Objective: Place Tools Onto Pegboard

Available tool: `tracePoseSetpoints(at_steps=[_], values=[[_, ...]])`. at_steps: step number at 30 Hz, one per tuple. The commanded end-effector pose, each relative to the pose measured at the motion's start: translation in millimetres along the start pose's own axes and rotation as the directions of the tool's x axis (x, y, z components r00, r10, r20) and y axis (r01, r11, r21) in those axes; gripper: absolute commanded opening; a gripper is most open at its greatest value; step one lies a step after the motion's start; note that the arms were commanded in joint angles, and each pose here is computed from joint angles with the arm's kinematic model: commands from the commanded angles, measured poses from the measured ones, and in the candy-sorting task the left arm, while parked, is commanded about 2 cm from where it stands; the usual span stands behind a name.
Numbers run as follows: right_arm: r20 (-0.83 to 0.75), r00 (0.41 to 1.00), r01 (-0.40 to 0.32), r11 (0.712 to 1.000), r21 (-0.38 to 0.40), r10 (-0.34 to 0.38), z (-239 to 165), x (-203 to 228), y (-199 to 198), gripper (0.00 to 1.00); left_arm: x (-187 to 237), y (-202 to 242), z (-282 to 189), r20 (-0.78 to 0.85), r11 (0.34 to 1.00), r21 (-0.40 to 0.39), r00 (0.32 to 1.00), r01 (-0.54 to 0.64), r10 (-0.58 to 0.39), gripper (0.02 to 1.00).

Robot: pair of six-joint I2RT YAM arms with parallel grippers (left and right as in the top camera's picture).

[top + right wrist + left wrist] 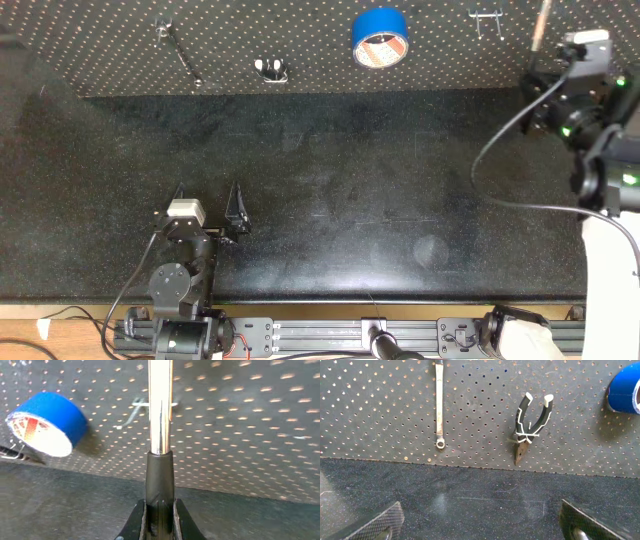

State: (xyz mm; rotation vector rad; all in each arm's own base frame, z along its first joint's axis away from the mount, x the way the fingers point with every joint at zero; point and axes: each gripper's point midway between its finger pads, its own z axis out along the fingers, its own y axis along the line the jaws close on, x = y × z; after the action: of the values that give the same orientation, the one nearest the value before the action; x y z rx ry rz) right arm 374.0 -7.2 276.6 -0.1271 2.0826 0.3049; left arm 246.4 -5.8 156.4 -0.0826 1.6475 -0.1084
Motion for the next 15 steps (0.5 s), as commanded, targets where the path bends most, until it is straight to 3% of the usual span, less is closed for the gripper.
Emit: tracePoseSetpoints(at_steps=[1, 15], values=[[-0.068, 0.997, -0.026, 0.999, -0.023, 0.024, 30, 14, 8, 0.075, 1, -2, 0, -0.003, 1.0, 0.01, 1.0, 0.001, -0.001, 0.993], [-0.221, 0.973, -0.073, 0.996, -0.048, 0.06, 70, 57, 7, 0.08, 1, -2, 0, -0.003, 1.0, 0.01, 1.0, 0.001, -0.001, 0.993]])
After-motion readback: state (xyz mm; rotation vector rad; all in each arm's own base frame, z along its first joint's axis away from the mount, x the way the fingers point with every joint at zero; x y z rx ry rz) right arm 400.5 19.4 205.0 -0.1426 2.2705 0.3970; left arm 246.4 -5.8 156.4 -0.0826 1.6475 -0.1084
